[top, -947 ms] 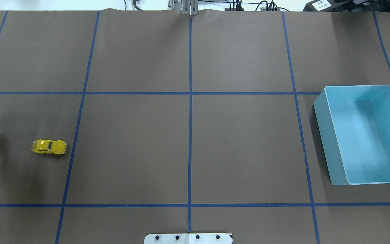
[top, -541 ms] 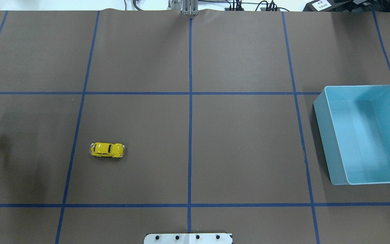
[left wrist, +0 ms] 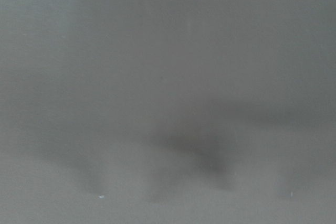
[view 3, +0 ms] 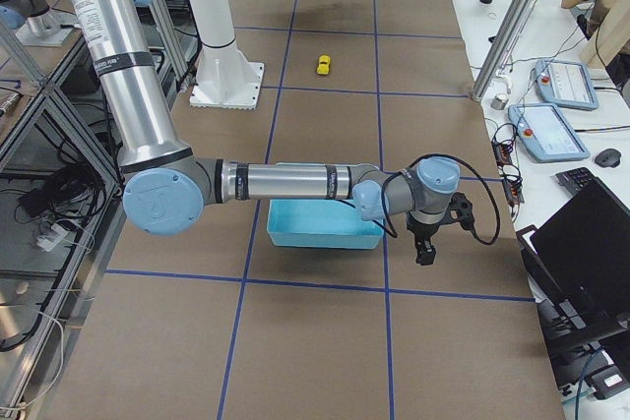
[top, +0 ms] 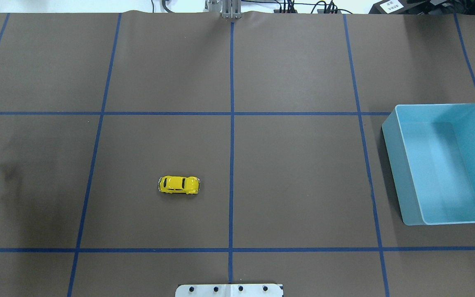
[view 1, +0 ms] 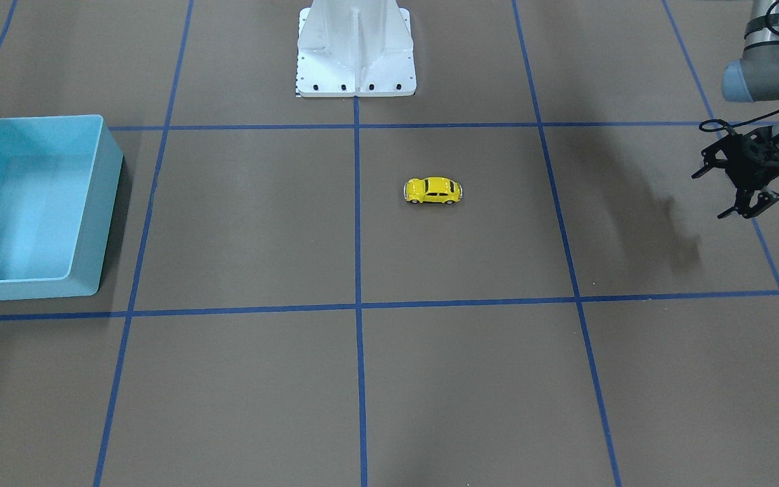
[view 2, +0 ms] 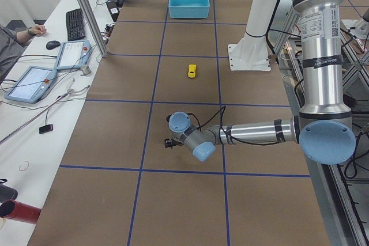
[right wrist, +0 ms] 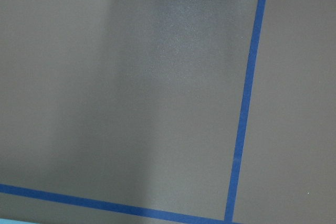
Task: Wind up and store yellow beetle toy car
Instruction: 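Release the car with the left gripper and lift away, then move the right gripper over the yellow car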
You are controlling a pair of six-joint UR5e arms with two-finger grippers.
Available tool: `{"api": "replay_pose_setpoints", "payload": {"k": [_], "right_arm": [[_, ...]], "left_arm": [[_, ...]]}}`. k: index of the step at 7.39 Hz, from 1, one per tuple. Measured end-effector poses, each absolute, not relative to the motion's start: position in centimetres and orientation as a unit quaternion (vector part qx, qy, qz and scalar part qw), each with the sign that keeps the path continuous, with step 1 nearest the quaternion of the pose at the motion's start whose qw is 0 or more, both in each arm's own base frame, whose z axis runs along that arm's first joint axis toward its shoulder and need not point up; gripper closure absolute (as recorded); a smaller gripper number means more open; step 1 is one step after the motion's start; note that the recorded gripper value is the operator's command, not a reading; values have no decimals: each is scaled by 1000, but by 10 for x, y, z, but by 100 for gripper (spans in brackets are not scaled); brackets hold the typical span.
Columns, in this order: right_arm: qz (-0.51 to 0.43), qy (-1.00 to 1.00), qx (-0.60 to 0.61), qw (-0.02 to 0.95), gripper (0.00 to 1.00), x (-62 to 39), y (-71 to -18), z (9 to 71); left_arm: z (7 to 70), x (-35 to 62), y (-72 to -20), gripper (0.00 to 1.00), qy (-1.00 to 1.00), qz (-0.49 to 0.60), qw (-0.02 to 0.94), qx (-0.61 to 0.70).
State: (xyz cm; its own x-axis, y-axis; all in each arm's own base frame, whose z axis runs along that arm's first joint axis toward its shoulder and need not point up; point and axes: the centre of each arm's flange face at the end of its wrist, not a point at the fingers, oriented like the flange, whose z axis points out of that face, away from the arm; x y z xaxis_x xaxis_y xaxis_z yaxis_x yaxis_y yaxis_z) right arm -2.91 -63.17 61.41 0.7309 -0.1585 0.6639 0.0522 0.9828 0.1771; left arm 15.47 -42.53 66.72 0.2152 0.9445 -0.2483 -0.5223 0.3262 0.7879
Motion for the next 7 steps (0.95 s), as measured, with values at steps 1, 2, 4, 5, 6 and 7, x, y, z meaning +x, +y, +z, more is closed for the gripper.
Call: {"api": "replay_pose_setpoints", "payload": {"k": [1, 2, 4, 5, 6, 7], "right_arm": [[-57, -362, 74, 927, 0, -29, -632, 614], [-57, -363, 75, 927, 0, -29, -632, 613], [-59, -363, 81, 926, 0, -29, -633, 606], [-62, -362, 88, 926, 0, -29, -634, 598], [-66, -361, 96, 925, 0, -32, -634, 589], [-76, -361, 104, 924, 0, -40, -635, 577]], "left_arm": [[658, 159, -431, 0, 383, 470, 750, 266], [647, 163, -438, 0, 391, 433, 775, 244], [624, 166, -453, 0, 390, 339, 832, 201], [616, 167, -459, 0, 393, 282, 857, 178], [612, 166, -461, 0, 399, 221, 876, 154], [608, 164, -463, 0, 403, 165, 891, 128]]}}
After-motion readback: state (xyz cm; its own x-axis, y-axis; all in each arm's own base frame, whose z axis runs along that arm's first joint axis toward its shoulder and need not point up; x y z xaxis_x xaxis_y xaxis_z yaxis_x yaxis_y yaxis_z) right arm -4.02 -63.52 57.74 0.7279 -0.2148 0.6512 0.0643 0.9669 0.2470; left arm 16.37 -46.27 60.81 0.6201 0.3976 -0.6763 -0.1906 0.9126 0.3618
